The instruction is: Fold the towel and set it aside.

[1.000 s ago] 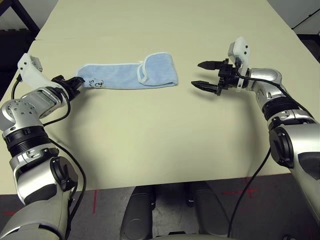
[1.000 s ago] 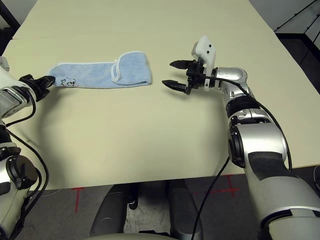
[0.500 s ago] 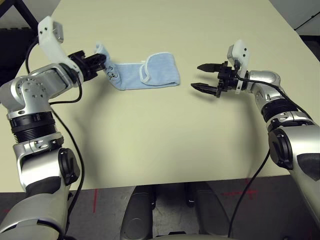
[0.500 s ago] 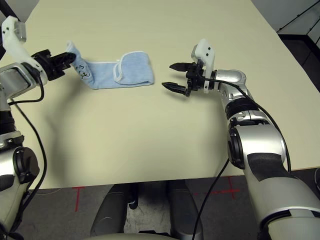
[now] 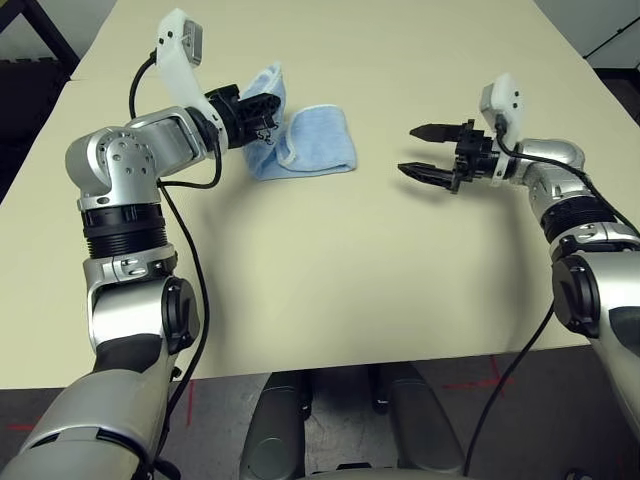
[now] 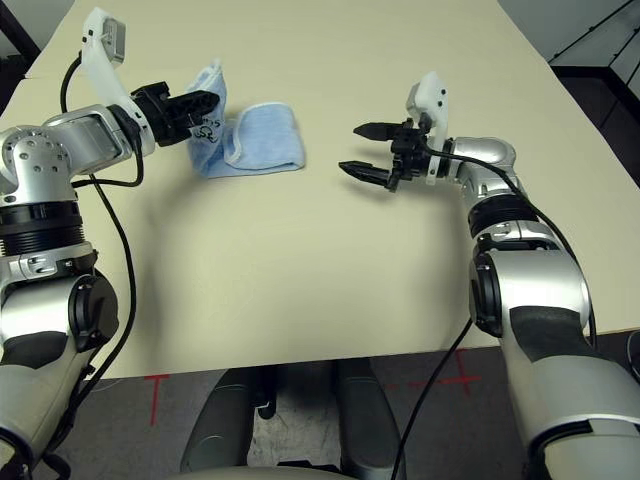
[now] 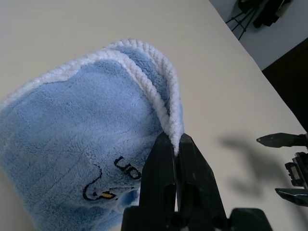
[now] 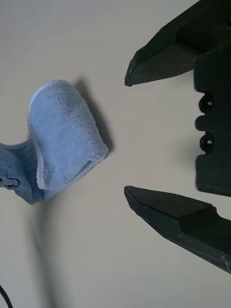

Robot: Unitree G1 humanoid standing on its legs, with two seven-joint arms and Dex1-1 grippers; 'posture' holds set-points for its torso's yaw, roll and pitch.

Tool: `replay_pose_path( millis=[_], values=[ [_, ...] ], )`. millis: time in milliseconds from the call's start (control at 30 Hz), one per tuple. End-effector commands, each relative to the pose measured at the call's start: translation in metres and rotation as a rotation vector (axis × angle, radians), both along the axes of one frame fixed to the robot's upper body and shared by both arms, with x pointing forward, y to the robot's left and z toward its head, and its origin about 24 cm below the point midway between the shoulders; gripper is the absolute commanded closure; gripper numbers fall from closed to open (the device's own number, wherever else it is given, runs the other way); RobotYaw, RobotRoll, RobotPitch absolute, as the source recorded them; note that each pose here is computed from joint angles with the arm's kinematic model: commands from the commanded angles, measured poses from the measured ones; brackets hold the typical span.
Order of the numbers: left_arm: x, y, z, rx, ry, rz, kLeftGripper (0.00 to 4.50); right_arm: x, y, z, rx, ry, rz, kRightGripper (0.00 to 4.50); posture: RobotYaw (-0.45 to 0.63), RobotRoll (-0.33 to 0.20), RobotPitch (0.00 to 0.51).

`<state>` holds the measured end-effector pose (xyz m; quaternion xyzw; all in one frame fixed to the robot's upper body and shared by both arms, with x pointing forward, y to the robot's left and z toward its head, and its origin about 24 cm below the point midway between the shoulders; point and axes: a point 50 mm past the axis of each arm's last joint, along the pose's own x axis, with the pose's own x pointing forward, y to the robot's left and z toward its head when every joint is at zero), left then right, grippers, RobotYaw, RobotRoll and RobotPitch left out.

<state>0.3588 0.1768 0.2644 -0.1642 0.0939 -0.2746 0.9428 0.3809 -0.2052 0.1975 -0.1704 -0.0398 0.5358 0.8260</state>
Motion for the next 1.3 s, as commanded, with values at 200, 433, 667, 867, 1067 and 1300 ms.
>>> replay_pose_path(
  millis=[200,433,667,867,1067,1300],
  values=[
    [0.004,-0.018,-0.011,0.034,0.033,-0.069,4.46,-0.003,-0.011,-0.003,-0.020,0.000,-0.023,0.00,0.01,0.000,0.221],
    [0.003,-0.047,-0.005,0.010,0.023,-0.164,4.46,-0.002,-0.007,-0.003,-0.015,-0.006,-0.024,0.00,0.01,0.000,0.221],
    [0.009,-0.063,-0.026,0.031,0.074,-0.148,4.46,-0.001,-0.005,-0.003,-0.017,-0.009,-0.024,0.00,0.01,0.000,0.226],
    [0.011,-0.069,-0.047,0.086,0.123,-0.139,4.25,-0.001,-0.004,-0.003,-0.024,-0.012,-0.027,0.00,0.01,0.000,0.226],
    [0.009,-0.079,-0.051,0.047,0.131,-0.148,2.21,0.000,-0.003,-0.004,-0.030,-0.015,-0.031,0.00,0.02,0.000,0.225],
    [0.013,-0.090,-0.044,-0.123,0.091,-0.110,0.02,0.001,0.000,-0.004,-0.036,-0.018,-0.037,0.00,0.02,0.000,0.225]
  ],
)
